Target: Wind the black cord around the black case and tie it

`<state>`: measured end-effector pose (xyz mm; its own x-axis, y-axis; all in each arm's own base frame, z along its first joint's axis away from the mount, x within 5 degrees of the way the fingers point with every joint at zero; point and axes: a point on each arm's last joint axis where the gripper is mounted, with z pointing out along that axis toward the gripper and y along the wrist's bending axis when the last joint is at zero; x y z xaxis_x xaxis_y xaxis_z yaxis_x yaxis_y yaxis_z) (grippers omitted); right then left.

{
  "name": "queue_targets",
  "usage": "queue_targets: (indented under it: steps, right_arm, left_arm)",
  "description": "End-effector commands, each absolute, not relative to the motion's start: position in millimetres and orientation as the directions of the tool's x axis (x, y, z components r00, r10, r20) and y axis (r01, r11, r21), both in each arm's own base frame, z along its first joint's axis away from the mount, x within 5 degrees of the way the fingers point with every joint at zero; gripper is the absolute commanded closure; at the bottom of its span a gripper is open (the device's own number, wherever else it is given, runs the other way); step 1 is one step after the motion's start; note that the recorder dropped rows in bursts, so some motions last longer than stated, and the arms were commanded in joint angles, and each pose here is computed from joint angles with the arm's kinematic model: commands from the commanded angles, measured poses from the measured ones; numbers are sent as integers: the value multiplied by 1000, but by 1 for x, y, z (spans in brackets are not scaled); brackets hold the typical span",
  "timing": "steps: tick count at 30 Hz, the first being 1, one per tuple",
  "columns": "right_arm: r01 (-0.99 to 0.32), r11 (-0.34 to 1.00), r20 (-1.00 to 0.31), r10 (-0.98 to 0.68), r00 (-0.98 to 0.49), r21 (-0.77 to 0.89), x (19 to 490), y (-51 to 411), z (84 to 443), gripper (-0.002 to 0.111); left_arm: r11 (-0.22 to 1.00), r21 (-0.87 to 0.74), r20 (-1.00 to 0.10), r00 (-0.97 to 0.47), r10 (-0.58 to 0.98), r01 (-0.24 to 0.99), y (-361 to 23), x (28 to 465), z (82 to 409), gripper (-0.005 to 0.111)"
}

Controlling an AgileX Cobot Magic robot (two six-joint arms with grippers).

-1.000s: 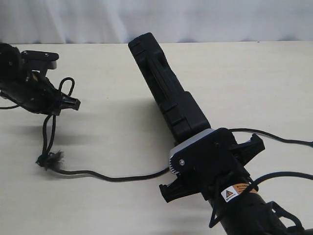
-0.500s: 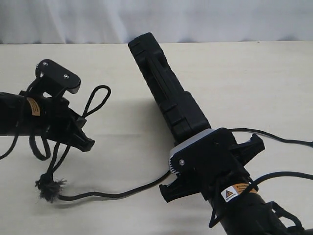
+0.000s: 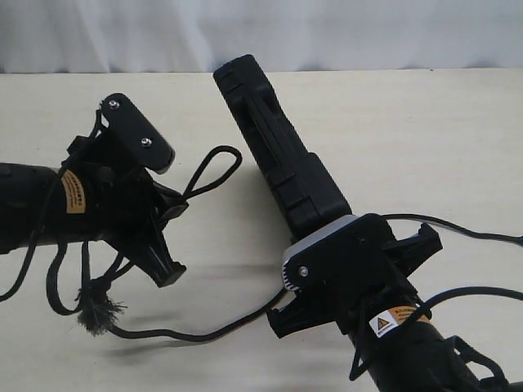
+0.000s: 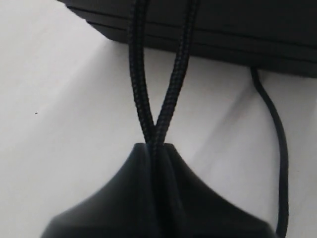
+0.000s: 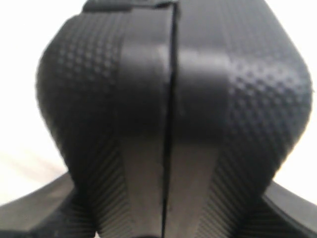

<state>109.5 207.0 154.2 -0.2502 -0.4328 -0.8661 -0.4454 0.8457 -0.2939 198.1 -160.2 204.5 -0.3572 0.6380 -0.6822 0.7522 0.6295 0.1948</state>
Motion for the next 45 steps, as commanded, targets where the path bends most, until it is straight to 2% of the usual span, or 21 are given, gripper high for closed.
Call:
queue_targets:
  steps: [1, 9, 15, 22, 25, 32, 40, 45]
  right_arm:
    - [-497, 824, -822, -468, -324, -272, 105, 205, 143, 104]
    - [-500, 822, -823, -469, -321, -273, 105, 206, 143, 104]
    - [-501, 821, -822, -470, -322, -273, 105, 206, 143, 104]
    - [-501, 821, -822, -470, -322, -273, 105, 206, 143, 104]
    - [-501, 821, -822, -470, -322, -273, 105, 206, 143, 104]
    - [-501, 821, -822, -470, -322, -273, 105, 206, 143, 104]
    - [-514, 815, -816, -475, -330, -267, 104, 206, 141, 104]
    - [-523, 809, -810, -484, -331, -270, 103, 207, 141, 104]
  left_arm:
    - [603, 201, -689, -326, 647, 772, -168, 195, 206, 107]
    - [637, 110, -620, -448, 644, 763, -176, 202, 233, 107]
    - [637, 79, -574, -487, 658, 767, -181, 205, 245, 107]
    - [628, 35, -390, -568, 725, 777, -194, 223, 228, 107]
    - [624, 21, -336, -582, 741, 781, -199, 229, 231, 107]
    - [629, 4, -383, -580, 719, 777, -209, 237, 257, 107]
    - [633, 14, -430, -567, 703, 774, -216, 246, 256, 107]
    - [644, 33, -525, -534, 662, 765, -222, 254, 259, 107]
